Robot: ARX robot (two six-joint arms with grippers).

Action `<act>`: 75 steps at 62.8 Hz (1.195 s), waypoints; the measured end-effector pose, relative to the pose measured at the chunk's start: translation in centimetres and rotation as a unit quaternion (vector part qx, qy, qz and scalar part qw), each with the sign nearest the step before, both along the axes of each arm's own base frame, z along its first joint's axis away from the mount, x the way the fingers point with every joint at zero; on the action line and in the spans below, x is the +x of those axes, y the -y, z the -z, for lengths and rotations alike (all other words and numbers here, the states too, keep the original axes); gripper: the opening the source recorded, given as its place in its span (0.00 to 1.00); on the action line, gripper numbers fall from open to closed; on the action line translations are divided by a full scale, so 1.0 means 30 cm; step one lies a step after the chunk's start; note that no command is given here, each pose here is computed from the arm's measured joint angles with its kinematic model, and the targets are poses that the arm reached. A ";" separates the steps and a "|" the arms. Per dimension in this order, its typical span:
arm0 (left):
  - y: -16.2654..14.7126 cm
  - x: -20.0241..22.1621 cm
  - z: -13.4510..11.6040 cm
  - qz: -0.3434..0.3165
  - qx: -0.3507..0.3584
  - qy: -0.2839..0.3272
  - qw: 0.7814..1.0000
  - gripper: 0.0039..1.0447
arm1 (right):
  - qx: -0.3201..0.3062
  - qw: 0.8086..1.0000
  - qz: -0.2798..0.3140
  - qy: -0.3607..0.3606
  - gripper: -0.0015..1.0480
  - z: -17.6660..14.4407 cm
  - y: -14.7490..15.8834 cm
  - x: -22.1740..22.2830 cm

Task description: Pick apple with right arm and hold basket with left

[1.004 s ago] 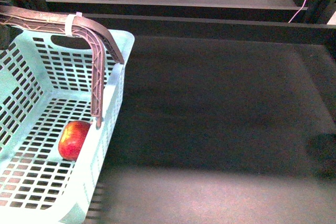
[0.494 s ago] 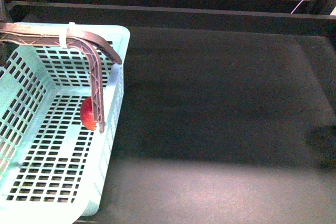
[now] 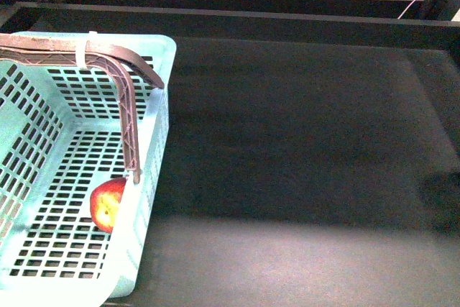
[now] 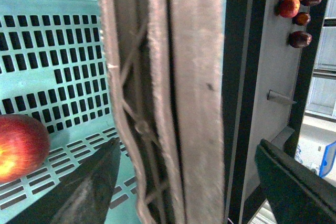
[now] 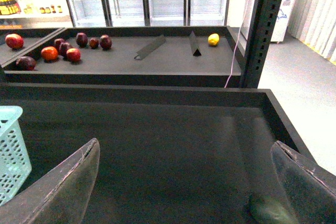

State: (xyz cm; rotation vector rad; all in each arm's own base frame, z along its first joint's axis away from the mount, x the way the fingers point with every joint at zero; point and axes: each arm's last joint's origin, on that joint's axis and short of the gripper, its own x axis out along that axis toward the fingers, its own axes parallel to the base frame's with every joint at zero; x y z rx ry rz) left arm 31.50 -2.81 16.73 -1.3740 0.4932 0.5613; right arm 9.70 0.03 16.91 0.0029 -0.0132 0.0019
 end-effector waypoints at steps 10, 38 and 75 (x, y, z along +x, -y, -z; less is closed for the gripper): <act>0.018 -0.044 -0.086 0.008 0.019 0.002 1.000 0.93 | 0.000 1.000 0.000 0.000 0.92 0.000 0.000 0.000; 0.010 -0.166 -0.099 0.199 0.329 0.215 0.898 0.66 | 0.000 1.000 0.000 0.000 0.92 0.000 0.000 0.000; -0.092 -0.470 -0.035 0.256 0.612 0.222 0.715 0.03 | 0.000 1.000 0.000 0.000 0.92 0.000 0.000 0.000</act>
